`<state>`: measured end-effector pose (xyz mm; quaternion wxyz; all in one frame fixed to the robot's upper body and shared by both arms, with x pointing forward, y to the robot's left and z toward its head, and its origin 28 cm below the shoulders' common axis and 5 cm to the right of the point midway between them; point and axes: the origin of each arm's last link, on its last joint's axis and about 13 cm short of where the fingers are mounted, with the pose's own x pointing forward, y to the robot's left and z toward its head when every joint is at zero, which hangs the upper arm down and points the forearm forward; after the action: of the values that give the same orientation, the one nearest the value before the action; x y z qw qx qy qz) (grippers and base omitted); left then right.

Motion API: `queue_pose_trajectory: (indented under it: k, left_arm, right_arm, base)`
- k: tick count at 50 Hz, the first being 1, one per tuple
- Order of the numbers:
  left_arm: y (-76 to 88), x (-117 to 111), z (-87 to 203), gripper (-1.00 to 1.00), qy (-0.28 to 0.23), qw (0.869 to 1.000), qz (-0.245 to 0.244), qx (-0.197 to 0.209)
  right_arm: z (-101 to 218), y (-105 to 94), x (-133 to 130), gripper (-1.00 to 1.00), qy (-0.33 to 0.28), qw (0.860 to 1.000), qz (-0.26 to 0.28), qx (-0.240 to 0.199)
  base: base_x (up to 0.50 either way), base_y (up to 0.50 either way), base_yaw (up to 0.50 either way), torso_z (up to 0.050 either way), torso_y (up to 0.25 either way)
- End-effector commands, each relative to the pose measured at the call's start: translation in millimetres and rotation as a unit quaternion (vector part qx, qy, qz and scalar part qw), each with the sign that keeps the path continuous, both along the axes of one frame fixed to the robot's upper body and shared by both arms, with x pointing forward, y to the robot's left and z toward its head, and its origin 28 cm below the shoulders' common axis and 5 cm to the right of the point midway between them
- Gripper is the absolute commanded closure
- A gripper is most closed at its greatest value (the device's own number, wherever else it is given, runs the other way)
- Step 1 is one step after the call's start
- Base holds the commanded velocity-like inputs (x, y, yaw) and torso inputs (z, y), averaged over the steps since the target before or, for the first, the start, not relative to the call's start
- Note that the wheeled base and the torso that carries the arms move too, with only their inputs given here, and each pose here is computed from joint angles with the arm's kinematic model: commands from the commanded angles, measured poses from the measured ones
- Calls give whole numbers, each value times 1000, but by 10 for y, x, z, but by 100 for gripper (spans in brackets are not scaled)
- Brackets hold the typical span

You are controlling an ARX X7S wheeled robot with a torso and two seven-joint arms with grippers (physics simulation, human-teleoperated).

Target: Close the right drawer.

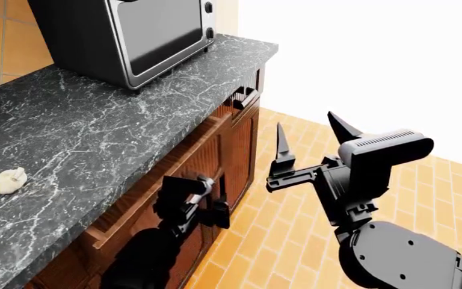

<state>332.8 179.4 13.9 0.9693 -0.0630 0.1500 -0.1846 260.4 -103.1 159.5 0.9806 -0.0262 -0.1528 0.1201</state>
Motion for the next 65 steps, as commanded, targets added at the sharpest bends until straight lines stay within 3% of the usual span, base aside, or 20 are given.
queue_pose_trajectory:
  k: [1,16,27,39,53,58,59,63,65]
  left_arm:
    - [199,78,-56,-100,12,999,42,13]
    - [285,148,-92,-100,-8,990,126,66]
    - [323,152,-85,-100,-38,972,178,147]
    - [404,193,-27,-100,-64,953,233,183]
    - [438,181,-48,-100,-31,940,261,218]
    - [455,179,-50,-100,-15,922,301,245]
    - [457,186,-41,-100,-14,911,320,260]
    - [472,203,-18,-100,-31,890,368,268]
    - [488,211,-5,-100,-23,870,406,281]
  right_arm:
    - [-1,-3,-8,-100,-1,1000,0,1]
    - [27,4,-34,-100,-6,1000,2,2]
    - [33,24,-37,-100,-8,1000,8,0]
    - [29,20,-36,-100,-10,1000,9,0]
    - [63,36,-63,-100,-14,1000,11,-1]
    - [87,49,-74,-100,-18,1000,14,-2]
    - [89,51,-75,-100,-18,1000,14,-3]
    - [104,57,-85,-100,-21,1000,16,-3]
    - [110,61,-92,-100,-21,1000,18,-3]
  base:
    - [0,0,0,0,0]
    - [0,0,0,0,0]
    - [0,0,0,0,0]
    - [0,0,0,0,0]
    - [0,0,0,0,0]
    - [0,0,0,0,0]
    - [0,0,0,0,0]
    - [0,0,0,4,3]
    - [0,0,0,0,6]
